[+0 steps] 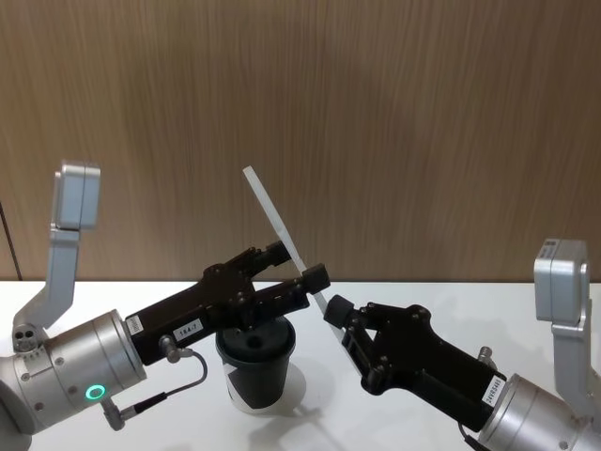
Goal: Pick up the straw with one hand, pass it to the other hand, and insert it into the cup.
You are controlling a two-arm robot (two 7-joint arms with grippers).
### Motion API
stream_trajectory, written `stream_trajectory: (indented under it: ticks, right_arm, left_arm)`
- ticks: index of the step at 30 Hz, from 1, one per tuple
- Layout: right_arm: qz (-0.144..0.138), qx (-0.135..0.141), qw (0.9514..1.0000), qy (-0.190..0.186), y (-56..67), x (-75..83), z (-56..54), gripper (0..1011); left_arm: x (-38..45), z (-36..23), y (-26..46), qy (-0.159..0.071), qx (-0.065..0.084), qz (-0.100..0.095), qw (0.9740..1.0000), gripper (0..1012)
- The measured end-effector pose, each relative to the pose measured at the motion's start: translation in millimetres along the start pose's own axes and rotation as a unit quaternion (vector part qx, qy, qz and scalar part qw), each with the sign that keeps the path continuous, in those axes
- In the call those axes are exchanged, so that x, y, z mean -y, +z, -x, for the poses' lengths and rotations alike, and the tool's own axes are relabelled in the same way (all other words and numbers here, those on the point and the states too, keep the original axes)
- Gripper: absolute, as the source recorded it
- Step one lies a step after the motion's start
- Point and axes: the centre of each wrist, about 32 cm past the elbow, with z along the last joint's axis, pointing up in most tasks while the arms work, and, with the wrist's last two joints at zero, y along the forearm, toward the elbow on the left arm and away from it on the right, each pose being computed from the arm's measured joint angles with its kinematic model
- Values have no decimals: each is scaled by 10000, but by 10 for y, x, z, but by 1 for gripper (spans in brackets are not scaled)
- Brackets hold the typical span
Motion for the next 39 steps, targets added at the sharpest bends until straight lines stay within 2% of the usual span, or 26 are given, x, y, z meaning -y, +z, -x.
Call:
stream_trajectory:
  ticks: [8,12,16,18,23,26,30,34,35,38,39]
  right_arm:
    - [22,4,10000,44,6,7,10,0]
    - [29,3,10000,51,8,12,16,0]
    - [34,-2,10000,52,8,17,23,0]
    - [38,-1,10000,53,8,18,25,0]
    - [44,-2,10000,53,10,21,36,0]
    - [46,0,10000,55,13,20,42,0]
    - [55,-2,10000,44,17,21,47,0]
    - [68,-3,10000,41,21,21,53,0]
    - [71,-4,10000,39,22,21,54,0]
    - [80,-5,10000,37,25,19,58,0]
    - [83,-4,10000,37,27,19,59,0]
  left_arm:
    - [11,6,-11,4,-45,20,10000,996]
    - [14,9,-14,-4,-56,25,10000,945]
    - [17,11,-12,-19,-62,27,10000,817]
    - [17,12,-11,-24,-64,28,10000,786]
    - [16,16,-7,-50,-72,35,10000,592]
    - [13,18,-5,-59,-75,41,9999,534]
    - [7,23,-1,-70,-74,49,9999,357]
    - [-2,27,-2,-74,-78,58,9999,275]
    - [-4,29,-2,-75,-79,58,9999,216]
    - [-11,33,-3,-79,-84,65,9999,125]
    - [-12,34,-3,-79,-86,66,9999,123]
